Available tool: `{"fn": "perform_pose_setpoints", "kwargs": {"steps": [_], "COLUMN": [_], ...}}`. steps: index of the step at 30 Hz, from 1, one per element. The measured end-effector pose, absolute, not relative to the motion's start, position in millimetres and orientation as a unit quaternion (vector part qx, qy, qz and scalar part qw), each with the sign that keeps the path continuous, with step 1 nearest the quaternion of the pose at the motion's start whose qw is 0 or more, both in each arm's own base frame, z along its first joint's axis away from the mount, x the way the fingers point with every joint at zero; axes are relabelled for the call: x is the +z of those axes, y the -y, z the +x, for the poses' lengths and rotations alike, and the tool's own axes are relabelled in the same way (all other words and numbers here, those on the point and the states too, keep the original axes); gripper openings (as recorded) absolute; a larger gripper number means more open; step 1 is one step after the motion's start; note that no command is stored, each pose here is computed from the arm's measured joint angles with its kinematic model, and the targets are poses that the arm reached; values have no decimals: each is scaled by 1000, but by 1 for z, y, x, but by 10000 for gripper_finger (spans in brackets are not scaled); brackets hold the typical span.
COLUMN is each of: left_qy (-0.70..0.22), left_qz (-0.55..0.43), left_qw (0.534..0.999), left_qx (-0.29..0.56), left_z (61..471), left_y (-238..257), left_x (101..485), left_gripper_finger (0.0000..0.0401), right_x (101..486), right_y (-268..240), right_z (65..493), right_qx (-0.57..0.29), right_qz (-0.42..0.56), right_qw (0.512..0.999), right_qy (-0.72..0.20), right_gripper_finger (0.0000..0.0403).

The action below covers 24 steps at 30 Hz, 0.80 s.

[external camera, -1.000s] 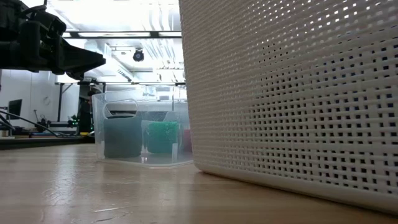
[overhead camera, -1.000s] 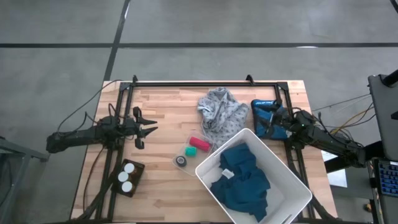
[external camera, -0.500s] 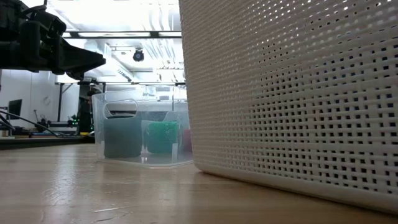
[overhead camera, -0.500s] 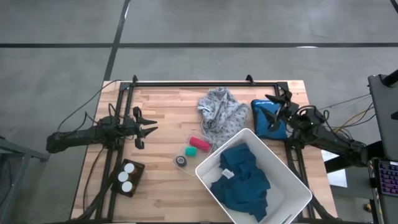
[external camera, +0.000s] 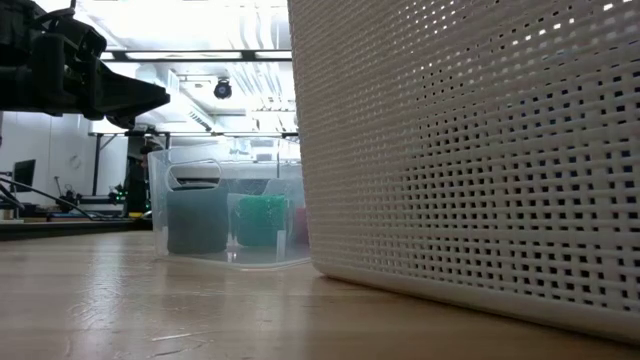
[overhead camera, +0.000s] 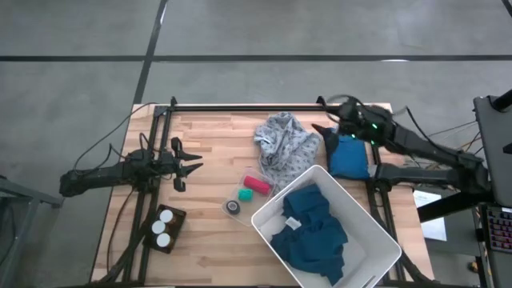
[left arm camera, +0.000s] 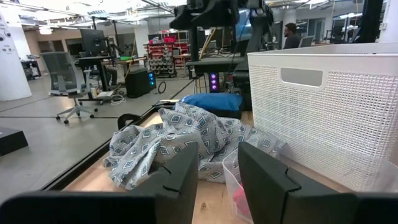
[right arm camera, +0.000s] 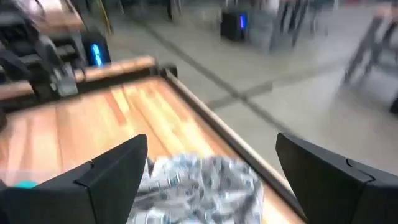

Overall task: Pick & Place Medicine items
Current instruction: Put the gray patient gown into the white bin

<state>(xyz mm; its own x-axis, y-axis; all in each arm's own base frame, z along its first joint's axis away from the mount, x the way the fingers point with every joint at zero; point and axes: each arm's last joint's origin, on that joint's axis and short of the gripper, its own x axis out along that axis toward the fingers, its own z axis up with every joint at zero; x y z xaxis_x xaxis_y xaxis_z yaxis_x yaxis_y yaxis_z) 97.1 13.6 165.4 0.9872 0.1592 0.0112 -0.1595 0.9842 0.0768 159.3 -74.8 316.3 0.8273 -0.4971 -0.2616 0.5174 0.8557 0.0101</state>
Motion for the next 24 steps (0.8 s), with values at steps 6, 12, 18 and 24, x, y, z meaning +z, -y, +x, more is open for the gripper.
{"fn": "perform_pose_setpoints", "kwargs": {"steps": [6,12,18,24], "left_qy": [3,3,3,2], "left_qz": [39,39,39,76], "left_qw": [996,996,996,996], "left_qx": [80,80,80,46], "left_z": [97,97,97,97], "left_y": [-14,-14,-14,-12], "left_x": [165,165,165,165], "left_gripper_finger": [118,118,118,118], "right_x": [344,358,355,344], "right_y": [94,112,128,139], "right_z": [197,238,273,299], "right_qx": [-304,-310,-315,-310], "right_qz": [108,121,139,143], "right_qw": [912,890,874,857], "right_qy": [-254,-311,-343,-386], "right_gripper_finger": [355,355,355,354]}}
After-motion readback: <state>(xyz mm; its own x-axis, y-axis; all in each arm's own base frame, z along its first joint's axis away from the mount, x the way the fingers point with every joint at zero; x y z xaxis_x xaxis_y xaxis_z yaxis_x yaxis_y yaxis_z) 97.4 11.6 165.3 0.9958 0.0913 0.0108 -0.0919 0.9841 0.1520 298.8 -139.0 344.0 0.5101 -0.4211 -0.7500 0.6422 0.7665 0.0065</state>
